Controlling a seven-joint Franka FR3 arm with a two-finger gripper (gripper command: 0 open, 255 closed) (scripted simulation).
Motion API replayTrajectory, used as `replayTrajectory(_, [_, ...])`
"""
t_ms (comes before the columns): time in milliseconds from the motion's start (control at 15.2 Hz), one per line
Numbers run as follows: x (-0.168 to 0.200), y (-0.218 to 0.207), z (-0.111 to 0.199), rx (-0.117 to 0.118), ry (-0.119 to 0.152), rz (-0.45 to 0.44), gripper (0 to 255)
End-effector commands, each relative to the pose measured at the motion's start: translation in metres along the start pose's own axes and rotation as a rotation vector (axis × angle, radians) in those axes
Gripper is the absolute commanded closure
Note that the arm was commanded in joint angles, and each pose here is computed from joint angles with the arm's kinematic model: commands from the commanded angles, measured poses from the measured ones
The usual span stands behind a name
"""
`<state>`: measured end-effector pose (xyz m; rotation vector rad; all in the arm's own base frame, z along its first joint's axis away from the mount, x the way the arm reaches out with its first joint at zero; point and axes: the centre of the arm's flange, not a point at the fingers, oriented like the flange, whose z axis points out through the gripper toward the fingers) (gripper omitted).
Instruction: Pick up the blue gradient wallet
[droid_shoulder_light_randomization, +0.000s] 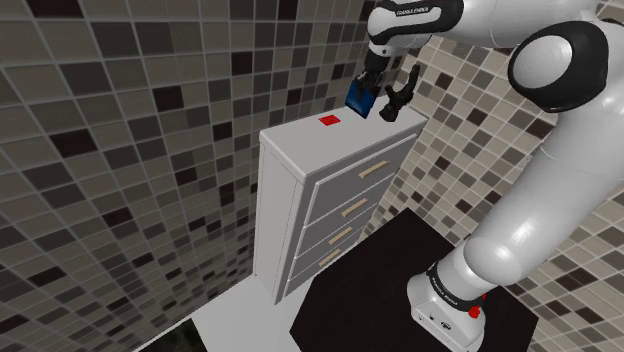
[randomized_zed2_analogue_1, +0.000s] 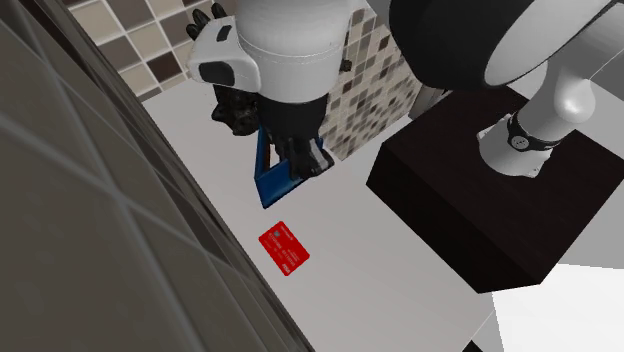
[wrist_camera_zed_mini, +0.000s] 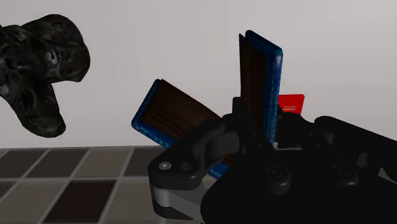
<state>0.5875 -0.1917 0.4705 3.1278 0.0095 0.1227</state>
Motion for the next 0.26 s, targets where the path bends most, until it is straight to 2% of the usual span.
replayTrajectory(0, [0.0011,-0.0001,-0.0103,0.0,0.0,0.0,255])
replayTrajectory(198, [0.0016,0.0,-0.0163,0.0,0.0,0.0,255])
